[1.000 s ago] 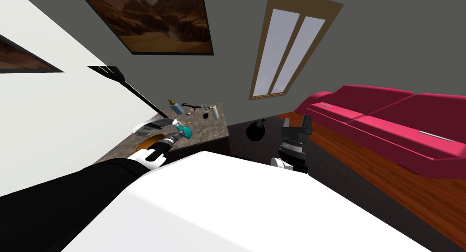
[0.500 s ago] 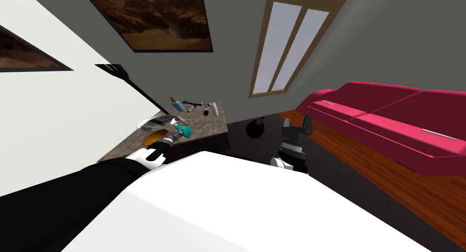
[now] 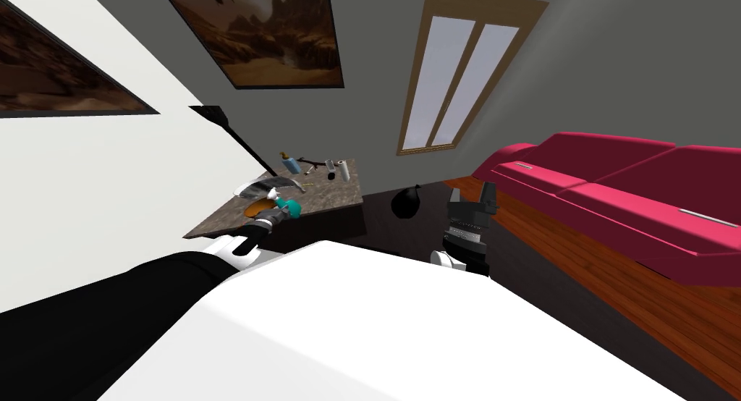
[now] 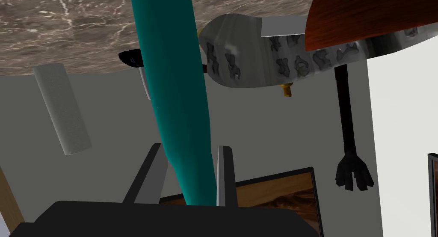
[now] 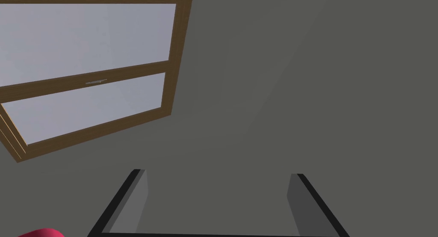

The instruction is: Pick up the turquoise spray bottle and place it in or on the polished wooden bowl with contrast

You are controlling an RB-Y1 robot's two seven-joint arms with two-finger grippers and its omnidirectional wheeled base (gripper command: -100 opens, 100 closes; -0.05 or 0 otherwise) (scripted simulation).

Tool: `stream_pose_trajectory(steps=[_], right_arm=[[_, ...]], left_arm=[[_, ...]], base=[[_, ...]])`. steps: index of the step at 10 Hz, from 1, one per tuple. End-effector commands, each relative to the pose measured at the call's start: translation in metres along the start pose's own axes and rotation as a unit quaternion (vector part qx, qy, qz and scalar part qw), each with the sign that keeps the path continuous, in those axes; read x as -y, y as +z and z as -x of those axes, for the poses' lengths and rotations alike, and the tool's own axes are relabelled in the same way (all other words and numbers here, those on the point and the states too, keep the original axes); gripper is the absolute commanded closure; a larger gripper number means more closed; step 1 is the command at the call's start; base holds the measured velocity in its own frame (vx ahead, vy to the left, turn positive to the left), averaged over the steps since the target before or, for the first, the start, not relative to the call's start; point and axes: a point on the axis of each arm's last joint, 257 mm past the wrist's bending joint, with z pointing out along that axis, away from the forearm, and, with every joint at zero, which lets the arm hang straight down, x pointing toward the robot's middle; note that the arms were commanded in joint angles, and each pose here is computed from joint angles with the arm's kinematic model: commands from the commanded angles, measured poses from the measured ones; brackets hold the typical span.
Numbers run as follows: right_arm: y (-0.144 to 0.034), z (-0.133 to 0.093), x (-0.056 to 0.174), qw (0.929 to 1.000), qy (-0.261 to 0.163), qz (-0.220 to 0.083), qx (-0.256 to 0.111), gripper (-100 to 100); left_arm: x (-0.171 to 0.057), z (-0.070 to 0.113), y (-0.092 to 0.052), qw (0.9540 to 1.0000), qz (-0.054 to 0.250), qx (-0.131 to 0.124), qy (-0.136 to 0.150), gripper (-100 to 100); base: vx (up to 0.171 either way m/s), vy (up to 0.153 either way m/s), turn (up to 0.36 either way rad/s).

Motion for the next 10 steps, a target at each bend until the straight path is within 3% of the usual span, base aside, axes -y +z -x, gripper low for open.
stream_pose_trajectory(steps=[1, 4, 7, 10], right_arm=[[0.000, 0.000, 0.000, 1.0000, 0.000, 0.000, 0.000, 0], [0.000, 0.000, 0.000, 1.0000, 0.000, 0.000, 0.000, 0], [0.000, 0.000, 0.000, 1.0000, 0.000, 0.000, 0.000, 0], [0.000, 0.000, 0.000, 1.0000, 0.000, 0.000, 0.000, 0]], left_arm=[[-0.007, 0.003, 0.000, 0.9992, 0.008, 0.003, 0.040, 100], [-0.015, 0.004, -0.002, 0.9966, 0.019, 0.003, 0.080, 100], [-0.012, 0.019, -0.006, 0.9993, 0.011, 0.015, 0.033, 100], [-0.005, 0.036, -0.006, 0.9995, -0.002, 0.031, -0.006, 100]], base=[[-0.107, -0.021, 0.071], [-0.104, -0.006, 0.060], [-0.063, 0.166, 0.061], [0.055, 0.186, 0.004]])
